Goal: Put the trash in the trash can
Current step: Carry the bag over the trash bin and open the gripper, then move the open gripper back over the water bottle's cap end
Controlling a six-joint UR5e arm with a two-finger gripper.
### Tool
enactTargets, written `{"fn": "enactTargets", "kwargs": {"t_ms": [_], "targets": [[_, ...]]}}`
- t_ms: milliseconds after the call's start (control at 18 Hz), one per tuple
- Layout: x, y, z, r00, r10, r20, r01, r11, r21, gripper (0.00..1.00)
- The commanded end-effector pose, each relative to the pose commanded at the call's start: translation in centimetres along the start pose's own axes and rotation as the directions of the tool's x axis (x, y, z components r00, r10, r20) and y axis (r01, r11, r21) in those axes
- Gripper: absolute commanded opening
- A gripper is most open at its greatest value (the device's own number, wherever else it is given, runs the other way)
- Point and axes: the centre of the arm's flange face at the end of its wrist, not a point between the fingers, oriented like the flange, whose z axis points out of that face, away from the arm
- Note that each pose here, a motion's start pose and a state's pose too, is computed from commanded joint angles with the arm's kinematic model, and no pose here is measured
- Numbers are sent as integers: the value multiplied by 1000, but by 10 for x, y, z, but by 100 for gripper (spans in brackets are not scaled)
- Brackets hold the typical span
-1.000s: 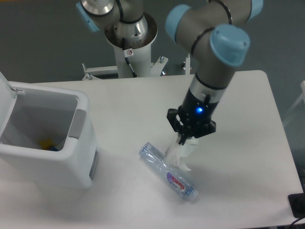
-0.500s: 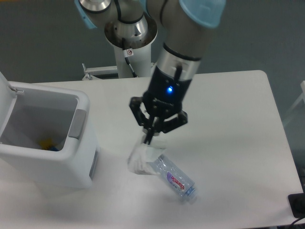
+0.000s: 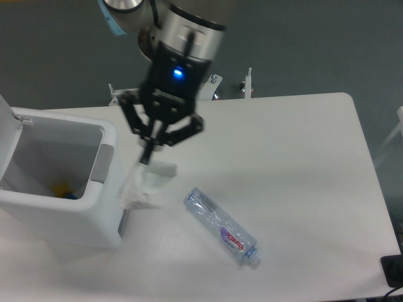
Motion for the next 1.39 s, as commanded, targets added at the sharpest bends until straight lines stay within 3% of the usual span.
{"fn": "enactTargets", "kwargs": {"t_ms": [167,278,333,389,444,500,833,1056,1389], "targets": [[36,10,9,999,39,-34,-40,999,-20,4],[52,10,9,997,65,-43,-65,998,-16,24],[59,10,5,996,79,-43,-79,997,-7,64],[61,10,3,996,83,-43,-84,996,-5,71],[64,10,2,995,87,-42,-88,996,-4,93],[64,11,2,995,95,-37,-95,995,-7,100],[34,4,22,998,63,-21,-63,998,-10,100],[-55,9,27,998,-53,31,54,999,-11,100],[-171,34,39,975,-208,77,211,977,-31,100]]}}
